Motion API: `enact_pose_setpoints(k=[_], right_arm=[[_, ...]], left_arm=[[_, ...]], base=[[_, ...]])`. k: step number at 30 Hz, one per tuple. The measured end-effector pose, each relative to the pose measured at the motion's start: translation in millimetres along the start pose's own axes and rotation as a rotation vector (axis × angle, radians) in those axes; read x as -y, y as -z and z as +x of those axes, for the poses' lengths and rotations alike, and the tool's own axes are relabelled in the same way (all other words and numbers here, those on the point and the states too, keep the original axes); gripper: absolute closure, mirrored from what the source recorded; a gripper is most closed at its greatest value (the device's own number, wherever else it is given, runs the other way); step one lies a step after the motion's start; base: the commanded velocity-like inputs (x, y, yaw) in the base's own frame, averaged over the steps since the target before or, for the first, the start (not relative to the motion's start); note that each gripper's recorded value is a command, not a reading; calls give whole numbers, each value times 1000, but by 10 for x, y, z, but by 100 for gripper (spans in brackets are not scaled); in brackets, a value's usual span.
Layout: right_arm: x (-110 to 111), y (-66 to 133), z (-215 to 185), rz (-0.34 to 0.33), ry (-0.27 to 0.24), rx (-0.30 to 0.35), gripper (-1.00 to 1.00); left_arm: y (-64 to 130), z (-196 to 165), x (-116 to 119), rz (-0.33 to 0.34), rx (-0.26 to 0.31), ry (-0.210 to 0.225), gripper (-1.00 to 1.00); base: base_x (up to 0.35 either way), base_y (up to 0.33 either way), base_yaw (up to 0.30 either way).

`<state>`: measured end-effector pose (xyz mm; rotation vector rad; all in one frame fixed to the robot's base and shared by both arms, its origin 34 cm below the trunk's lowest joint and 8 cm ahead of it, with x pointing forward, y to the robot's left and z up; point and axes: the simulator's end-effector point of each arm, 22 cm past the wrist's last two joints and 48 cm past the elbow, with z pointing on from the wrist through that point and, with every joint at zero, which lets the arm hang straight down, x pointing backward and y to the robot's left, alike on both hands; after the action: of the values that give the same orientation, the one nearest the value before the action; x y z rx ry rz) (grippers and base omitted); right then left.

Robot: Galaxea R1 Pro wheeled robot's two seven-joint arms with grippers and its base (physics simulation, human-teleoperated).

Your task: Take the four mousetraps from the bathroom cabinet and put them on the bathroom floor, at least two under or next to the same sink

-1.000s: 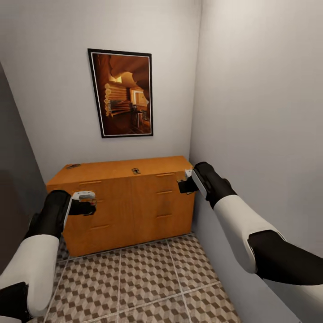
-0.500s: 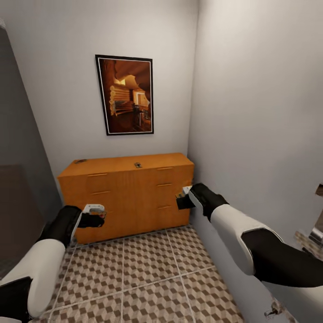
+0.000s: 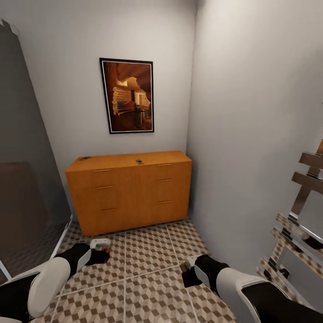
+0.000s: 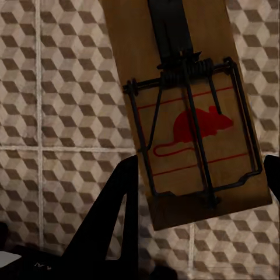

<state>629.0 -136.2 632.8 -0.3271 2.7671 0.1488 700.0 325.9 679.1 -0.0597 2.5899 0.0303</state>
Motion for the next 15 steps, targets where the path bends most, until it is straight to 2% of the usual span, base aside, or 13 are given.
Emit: enact_pose_setpoints(k=[6,8,11,15], right_arm=[[-40,-140,442,-6,-8,-59,100],[13,-191,645,-1,-15,-86,100],[42,-227,812,3,-21,-107,100],[51,-281,1085,4,-29,-141,100]], left_arm=[[-24,75,-86,-40,3,92,100],[-43,140,-93,-37,4,140,100],[-88,345,-92,-35,-15,170,100],[-174,748,-52,-27,-33,233,100]], base=[[-6,0,36],[-1,0,210],[0,0,242],[0,0,260]])
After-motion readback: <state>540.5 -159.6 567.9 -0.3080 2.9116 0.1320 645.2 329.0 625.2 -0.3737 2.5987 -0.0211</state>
